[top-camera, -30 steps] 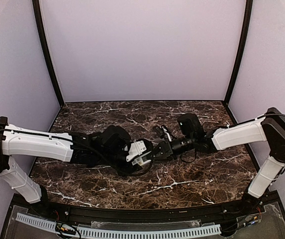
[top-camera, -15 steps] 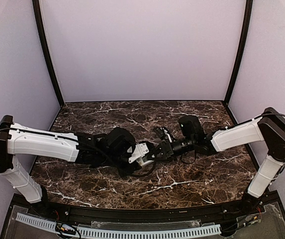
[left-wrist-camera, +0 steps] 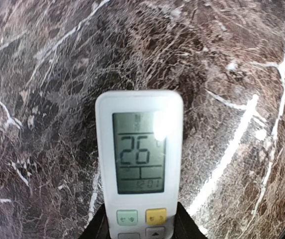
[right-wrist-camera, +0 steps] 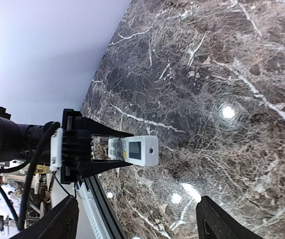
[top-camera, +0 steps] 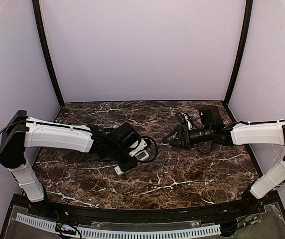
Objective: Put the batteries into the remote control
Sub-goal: Place the remote control at the center of the board.
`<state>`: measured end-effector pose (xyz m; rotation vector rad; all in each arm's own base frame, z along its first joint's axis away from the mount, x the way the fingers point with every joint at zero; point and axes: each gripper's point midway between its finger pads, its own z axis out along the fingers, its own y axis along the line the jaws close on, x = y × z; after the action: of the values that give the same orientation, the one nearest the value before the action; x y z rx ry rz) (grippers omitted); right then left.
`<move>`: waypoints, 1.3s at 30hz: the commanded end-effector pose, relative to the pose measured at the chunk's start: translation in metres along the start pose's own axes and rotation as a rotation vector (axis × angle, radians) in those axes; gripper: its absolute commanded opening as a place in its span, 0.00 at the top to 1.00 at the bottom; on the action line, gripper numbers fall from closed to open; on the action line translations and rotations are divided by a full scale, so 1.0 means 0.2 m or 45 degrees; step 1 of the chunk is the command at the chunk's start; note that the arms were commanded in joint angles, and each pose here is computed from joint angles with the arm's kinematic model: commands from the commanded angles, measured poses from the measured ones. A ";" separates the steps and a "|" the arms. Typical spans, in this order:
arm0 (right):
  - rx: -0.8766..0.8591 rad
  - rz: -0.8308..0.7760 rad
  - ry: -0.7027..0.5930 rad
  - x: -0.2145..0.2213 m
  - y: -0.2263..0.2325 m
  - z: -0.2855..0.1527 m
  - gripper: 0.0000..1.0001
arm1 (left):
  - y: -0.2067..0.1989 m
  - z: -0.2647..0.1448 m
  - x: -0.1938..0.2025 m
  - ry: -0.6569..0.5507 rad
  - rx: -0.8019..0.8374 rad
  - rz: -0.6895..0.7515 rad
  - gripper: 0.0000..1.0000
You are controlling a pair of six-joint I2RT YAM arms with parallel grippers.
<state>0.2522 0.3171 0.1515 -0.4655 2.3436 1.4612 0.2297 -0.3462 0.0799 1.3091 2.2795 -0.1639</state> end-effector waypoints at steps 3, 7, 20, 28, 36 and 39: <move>0.176 -0.055 -0.040 0.02 -0.12 -0.11 0.19 | 0.07 0.08 0.10 0.247 -0.030 -0.273 0.82; 0.169 -0.062 -0.034 0.03 -0.13 -0.12 0.19 | 0.09 0.14 0.12 0.302 -0.013 -0.364 0.82; 0.156 -0.102 -0.015 0.04 -0.11 -0.13 0.18 | 0.12 0.26 0.19 0.398 0.005 -0.432 0.74; 0.162 -0.143 -0.028 0.00 -0.07 -0.16 0.18 | 0.11 0.25 0.15 0.379 0.038 -0.428 0.35; 0.178 -0.217 -0.100 -0.08 0.01 -0.27 0.07 | 0.19 0.02 -0.10 0.163 0.045 -0.442 0.02; 0.196 -0.237 -0.138 -0.11 0.03 -0.33 0.03 | 0.28 -0.08 -0.16 0.060 0.042 -0.502 0.01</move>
<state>0.2538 0.2728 0.1707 -0.5338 2.3007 1.2339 0.2656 -0.3396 0.0532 0.9769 2.6766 -0.1929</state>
